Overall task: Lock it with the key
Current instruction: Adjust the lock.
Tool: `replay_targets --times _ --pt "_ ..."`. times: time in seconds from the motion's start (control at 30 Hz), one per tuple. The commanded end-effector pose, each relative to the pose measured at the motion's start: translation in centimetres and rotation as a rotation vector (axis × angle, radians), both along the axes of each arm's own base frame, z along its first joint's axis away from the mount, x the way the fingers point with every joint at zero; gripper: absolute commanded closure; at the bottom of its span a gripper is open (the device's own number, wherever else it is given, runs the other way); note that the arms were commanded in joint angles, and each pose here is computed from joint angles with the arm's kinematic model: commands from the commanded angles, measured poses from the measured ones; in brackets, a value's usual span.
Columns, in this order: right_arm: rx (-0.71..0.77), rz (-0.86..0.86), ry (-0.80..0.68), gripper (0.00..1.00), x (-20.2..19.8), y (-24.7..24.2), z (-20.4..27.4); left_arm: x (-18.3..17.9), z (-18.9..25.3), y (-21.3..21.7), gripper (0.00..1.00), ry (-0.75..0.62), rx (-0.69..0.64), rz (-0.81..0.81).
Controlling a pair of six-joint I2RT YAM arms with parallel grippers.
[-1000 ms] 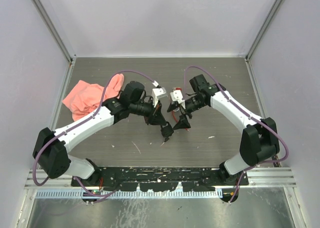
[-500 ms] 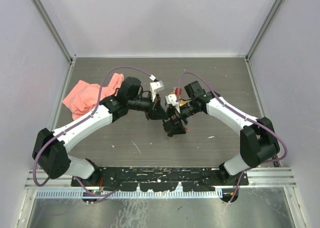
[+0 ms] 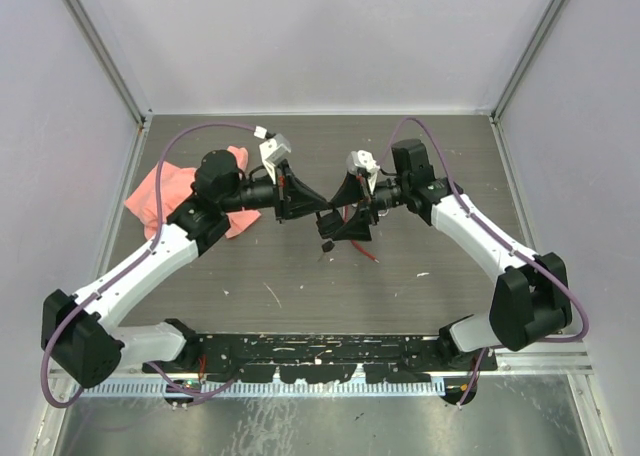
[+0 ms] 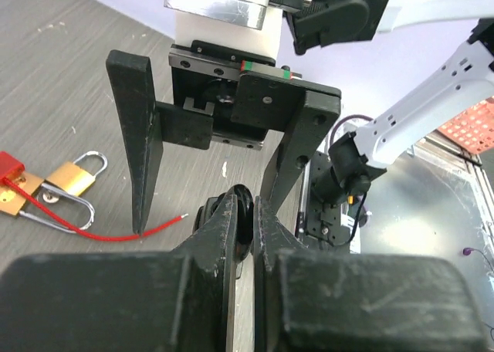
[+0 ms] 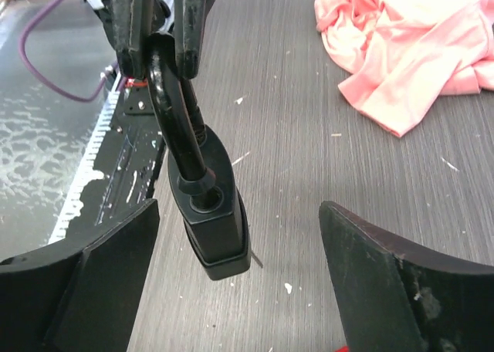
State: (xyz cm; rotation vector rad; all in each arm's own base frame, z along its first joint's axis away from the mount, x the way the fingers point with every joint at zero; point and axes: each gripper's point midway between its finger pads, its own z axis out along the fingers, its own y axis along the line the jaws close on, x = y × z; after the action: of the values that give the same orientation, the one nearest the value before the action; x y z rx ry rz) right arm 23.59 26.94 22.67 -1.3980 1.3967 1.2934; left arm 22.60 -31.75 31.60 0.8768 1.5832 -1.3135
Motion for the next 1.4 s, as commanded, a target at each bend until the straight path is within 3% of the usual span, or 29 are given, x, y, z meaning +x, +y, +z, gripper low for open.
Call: replay_targets --times 0.0,0.07,0.23,0.3,0.4,0.47,0.6,0.63,0.73,0.97,1.13,1.3,1.37 --pt "0.103 0.037 -0.015 0.16 -0.4 1.5 4.4 -0.9 7.0 0.6 1.0 -0.15 -0.176 -0.027" --pt "0.103 0.051 -0.008 0.28 -0.8 2.1 4.6 -0.9 7.3 0.6 1.0 -0.148 -0.184 -0.026" --pt "0.106 0.056 0.005 0.8 -0.9 2.4 5.1 -0.8 6.8 0.8 1.0 -0.14 -0.174 -0.019" --pt "0.091 0.044 -0.006 0.9 -0.7 2.3 4.7 -0.6 6.1 1.0 1.0 -0.128 -0.157 -0.013" --pt "0.033 0.031 -0.029 0.94 -0.3 1.8 3.9 -0.5 4.5 1.3 0.95 -0.097 -0.121 -0.029" --pt "-0.031 0.027 -0.004 0.96 -0.5 1.3 3.1 -0.6 3.2 1.8 0.82 -0.072 -0.092 -0.042" --pt "-0.172 0.053 0.004 0.97 -0.5 0.3 1.4 -0.6 1.8 3.9 0.13 -0.104 -0.034 0.024" --pt "-0.21 0.062 -0.005 0.97 -0.5 0.1 1.0 -0.6 1.6 4.4 0.0 -0.126 -0.015 0.055" --pt "-0.323 0.072 -0.005 0.97 -0.4 -0.5 -0.3 -0.3 1.2 5.6 0.02 -0.163 0.007 0.144" --pt "-0.446 0.127 -0.018 0.97 -1.7 -0.3 -1.2 -0.3 0.0 4.4 0.0 -0.111 -0.052 0.103" --pt "-0.481 0.17 -0.027 0.97 -2.7 0.4 -1.3 -0.6 -2.3 2.7 0.11 -0.169 0.06 0.08" --pt "-0.497 0.192 -0.032 0.97 -3.1 1.0 -1.1 -1.2 -3.6 1.5 0.33 -0.142 0.09 0.012" --pt "-0.502 0.194 -0.035 0.97 -3.1 1.1 -1.1 -1.2 -4.0 1.3 0.37 -0.13 0.102 0.0"
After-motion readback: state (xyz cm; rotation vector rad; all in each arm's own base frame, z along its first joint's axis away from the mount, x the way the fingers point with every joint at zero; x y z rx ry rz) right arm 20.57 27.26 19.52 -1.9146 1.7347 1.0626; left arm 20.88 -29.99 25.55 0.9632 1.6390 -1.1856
